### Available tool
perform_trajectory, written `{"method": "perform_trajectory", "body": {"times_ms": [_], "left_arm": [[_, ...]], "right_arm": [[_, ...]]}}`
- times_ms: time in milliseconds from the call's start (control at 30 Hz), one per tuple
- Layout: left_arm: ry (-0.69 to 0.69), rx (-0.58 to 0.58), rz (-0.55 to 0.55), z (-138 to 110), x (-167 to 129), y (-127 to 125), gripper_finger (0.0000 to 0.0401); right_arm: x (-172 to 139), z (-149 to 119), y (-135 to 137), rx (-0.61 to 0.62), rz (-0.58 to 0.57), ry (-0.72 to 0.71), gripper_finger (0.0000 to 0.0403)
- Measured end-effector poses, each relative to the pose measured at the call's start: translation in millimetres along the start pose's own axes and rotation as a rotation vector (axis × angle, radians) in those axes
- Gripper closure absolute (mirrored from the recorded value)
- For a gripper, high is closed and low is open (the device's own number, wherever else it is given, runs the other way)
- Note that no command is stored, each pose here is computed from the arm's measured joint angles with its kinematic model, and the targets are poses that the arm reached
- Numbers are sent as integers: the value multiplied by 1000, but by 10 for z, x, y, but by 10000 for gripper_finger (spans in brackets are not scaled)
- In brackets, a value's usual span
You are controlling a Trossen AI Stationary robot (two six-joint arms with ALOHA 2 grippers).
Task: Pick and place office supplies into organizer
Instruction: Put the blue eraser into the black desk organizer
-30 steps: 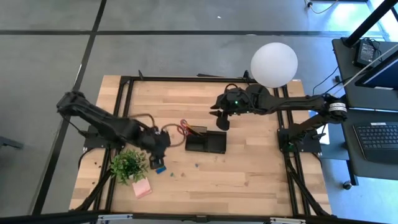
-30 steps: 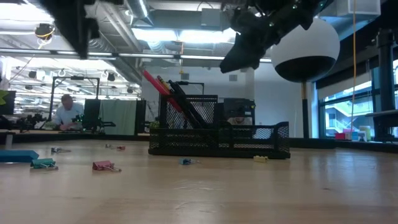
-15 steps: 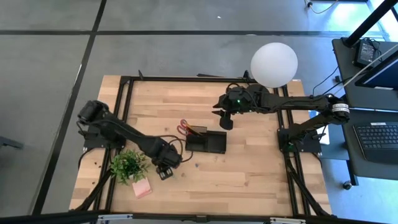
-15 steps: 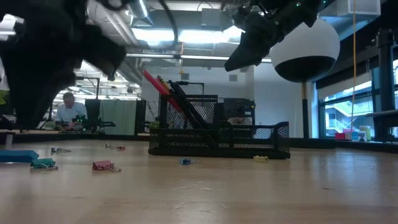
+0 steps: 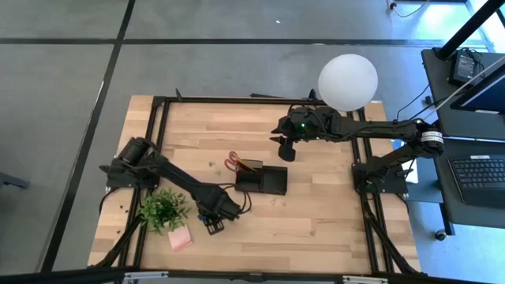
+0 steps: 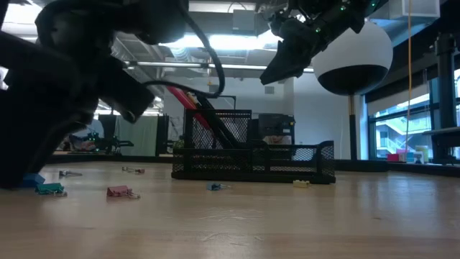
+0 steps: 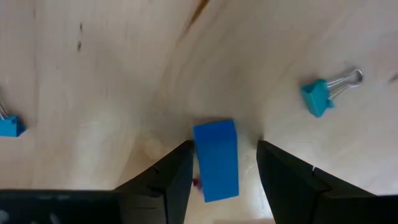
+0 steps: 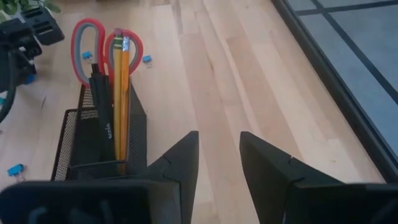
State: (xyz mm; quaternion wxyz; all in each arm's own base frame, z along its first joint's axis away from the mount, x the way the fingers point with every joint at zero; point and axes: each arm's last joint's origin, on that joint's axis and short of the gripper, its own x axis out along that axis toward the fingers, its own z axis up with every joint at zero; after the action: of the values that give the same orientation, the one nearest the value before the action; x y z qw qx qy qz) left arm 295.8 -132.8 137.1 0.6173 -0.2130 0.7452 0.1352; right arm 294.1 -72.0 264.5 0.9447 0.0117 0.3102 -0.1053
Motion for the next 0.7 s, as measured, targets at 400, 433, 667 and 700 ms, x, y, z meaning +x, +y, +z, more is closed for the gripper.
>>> {"method": "perform_trajectory", "body": {"times_ms": [400, 433, 667, 700], "left_arm": [[37, -16, 32, -15, 29, 25, 279], [38, -17, 33, -15, 29, 25, 287], [44, -18, 35, -20, 32, 29, 325], [45, -18, 36, -21, 32, 30, 327]], "right_arm": [[1, 5, 0, -3, 0, -5, 281], [1, 5, 0, -3, 0, -6, 281], [1, 5, 0, -3, 0, -6, 281], [1, 5, 0, -2, 0, -5, 281]]}}
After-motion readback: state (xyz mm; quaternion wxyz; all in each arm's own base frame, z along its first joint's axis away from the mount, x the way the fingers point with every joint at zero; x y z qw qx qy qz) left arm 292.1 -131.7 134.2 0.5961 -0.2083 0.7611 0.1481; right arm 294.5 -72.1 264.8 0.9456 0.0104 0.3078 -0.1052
